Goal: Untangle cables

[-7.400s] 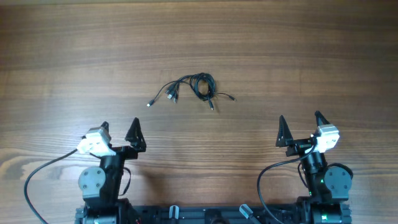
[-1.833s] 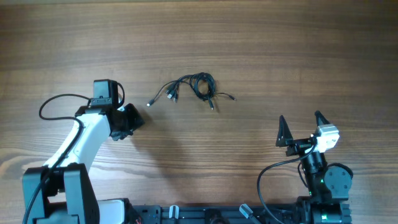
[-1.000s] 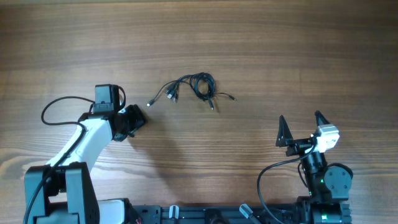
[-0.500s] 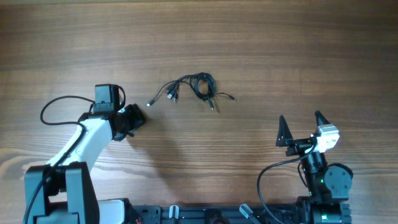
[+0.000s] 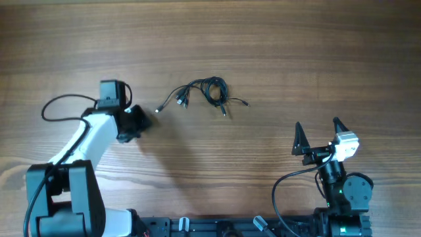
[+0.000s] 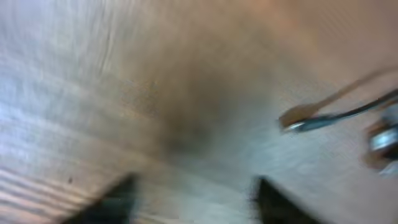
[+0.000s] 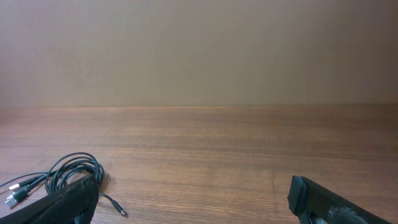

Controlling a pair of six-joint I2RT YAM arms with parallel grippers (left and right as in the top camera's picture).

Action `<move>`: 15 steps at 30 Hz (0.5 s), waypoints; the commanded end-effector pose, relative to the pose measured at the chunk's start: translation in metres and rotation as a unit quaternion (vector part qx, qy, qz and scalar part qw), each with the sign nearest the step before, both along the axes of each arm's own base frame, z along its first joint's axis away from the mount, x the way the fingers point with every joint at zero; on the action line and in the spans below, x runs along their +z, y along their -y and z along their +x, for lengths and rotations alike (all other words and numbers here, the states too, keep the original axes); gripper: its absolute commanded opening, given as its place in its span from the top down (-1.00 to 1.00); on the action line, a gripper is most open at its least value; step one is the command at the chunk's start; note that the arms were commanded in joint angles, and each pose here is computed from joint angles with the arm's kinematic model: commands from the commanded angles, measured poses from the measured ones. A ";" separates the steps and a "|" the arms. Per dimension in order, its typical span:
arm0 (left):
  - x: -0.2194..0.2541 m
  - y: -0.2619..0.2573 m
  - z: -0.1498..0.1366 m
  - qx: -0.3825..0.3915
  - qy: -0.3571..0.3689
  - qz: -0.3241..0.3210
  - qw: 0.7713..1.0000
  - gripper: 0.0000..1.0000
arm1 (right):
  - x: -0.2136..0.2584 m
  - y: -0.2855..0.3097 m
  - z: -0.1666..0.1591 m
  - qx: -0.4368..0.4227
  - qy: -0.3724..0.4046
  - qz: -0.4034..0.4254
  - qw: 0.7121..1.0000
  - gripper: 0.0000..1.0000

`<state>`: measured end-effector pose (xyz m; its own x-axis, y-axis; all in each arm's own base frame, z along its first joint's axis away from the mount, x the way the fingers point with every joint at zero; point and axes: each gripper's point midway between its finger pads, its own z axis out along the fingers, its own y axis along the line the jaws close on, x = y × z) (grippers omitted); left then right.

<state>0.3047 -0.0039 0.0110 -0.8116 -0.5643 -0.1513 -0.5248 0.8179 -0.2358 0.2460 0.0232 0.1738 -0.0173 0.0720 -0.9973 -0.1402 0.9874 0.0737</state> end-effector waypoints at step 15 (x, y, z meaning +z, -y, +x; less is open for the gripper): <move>-0.022 -0.008 -0.016 0.006 -0.014 0.027 1.000 0.92 | 0.001 0.000 0.000 -0.001 0.005 -0.009 1.000 -1.00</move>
<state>0.2959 0.0039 -0.0015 -0.8052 -0.5682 -0.1697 -0.5382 0.8204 -0.1931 0.2460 0.0232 0.1738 -0.0173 0.0720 -0.9973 -0.1402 0.9874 0.0737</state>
